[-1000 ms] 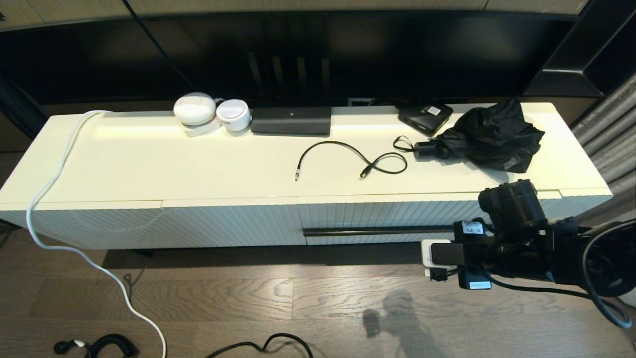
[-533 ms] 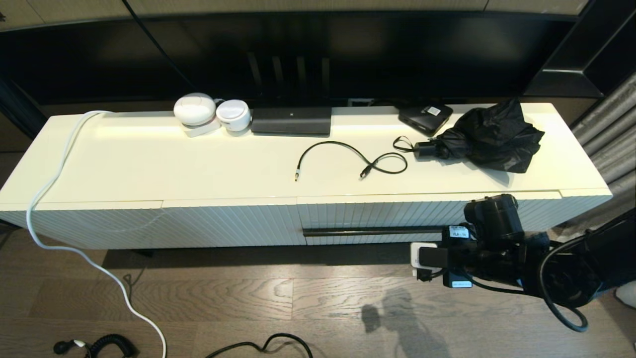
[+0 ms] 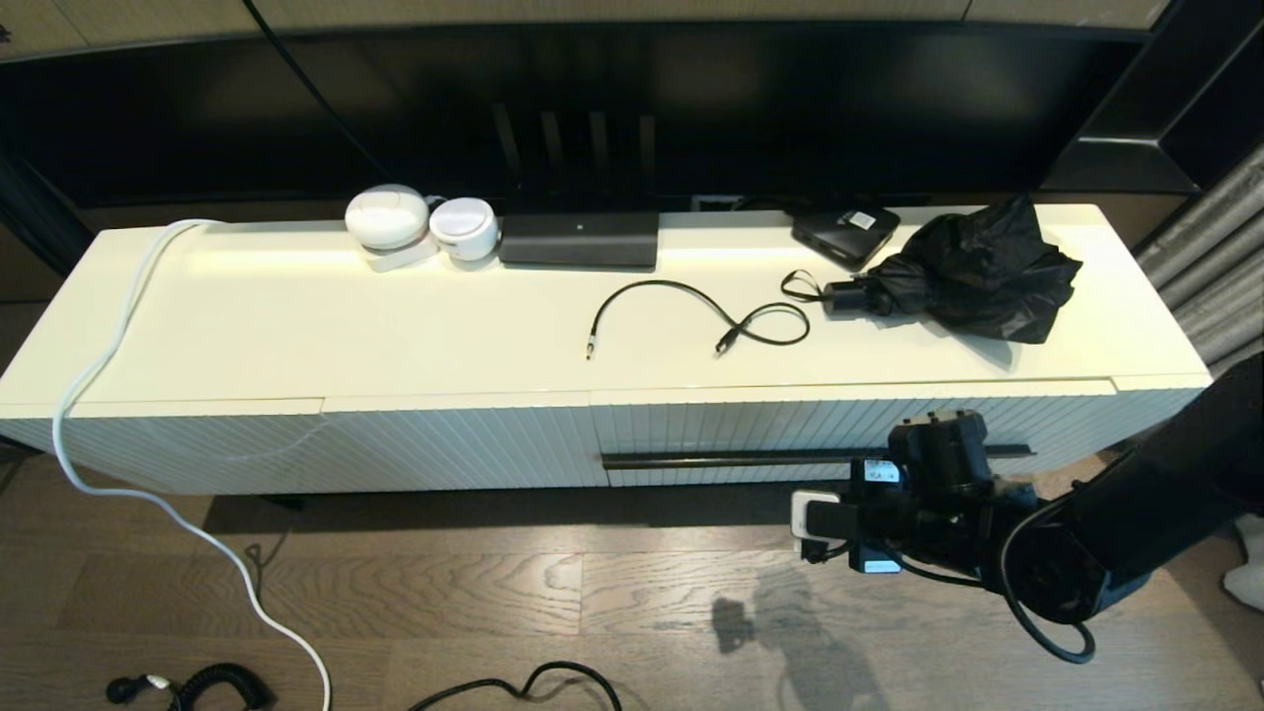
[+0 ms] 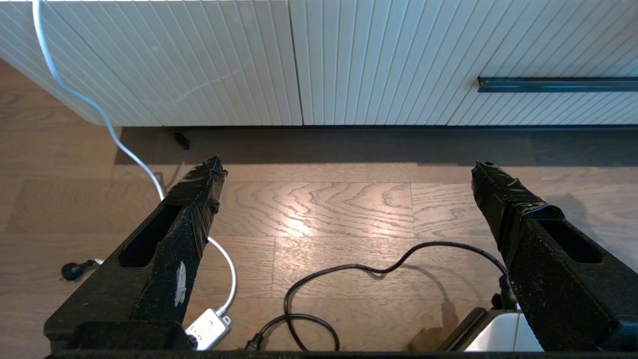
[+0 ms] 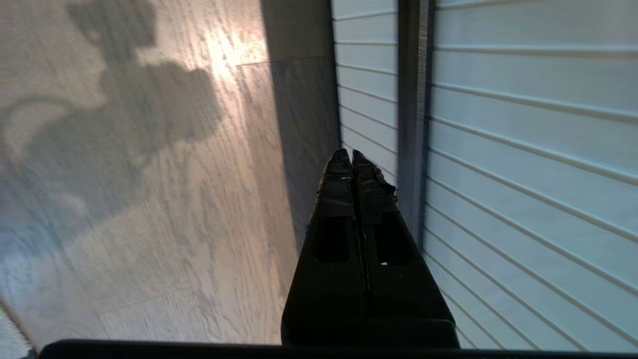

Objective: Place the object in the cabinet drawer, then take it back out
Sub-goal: Open the drawer

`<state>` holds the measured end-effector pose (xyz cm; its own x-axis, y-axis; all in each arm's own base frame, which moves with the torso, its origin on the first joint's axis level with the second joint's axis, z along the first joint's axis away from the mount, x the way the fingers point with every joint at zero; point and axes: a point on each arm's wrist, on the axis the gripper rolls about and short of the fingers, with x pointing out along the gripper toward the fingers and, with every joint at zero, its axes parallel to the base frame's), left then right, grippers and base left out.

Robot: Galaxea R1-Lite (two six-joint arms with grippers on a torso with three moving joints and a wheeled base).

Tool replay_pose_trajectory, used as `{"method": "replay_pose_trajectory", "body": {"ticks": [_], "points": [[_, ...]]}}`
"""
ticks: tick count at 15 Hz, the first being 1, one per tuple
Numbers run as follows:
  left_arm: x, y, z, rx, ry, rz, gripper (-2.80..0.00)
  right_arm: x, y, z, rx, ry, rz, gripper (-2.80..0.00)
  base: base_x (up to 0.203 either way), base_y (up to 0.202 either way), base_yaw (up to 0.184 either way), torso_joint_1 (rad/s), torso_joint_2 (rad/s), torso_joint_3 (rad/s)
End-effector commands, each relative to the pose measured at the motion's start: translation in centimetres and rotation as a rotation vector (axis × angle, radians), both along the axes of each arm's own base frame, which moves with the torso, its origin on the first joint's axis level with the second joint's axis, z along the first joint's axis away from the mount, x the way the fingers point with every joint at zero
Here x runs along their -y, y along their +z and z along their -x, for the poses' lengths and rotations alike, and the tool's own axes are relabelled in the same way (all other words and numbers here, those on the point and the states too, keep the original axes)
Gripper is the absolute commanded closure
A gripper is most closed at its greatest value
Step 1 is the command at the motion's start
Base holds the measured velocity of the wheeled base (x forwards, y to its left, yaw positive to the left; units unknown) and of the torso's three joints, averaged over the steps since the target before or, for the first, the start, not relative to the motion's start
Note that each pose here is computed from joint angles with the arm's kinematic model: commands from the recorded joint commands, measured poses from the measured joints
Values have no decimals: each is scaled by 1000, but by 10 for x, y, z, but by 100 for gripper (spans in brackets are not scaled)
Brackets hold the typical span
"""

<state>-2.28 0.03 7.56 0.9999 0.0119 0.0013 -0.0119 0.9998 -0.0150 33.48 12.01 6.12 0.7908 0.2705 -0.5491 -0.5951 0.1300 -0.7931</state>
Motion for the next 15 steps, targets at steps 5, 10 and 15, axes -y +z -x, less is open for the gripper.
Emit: {"method": "replay_pose_trajectory", "body": {"ticks": [5, 10, 15], "points": [[0, 0, 0, 0, 0, 0, -280, 1, -3, -1, -7, 11, 1, 0, 0, 0, 0, 0, 0, 0], [0, 0, 0, 0, 0, 0, -280, 4, 15, 5, 36, 11, -13, 0, 0, 0, 0, 0, 0, 0], [0, 0, 0, 0, 0, 0, -280, 7, 16, 7, 36, 7, -12, -280, 0, 0, 0, 0, 0, 0]]}}
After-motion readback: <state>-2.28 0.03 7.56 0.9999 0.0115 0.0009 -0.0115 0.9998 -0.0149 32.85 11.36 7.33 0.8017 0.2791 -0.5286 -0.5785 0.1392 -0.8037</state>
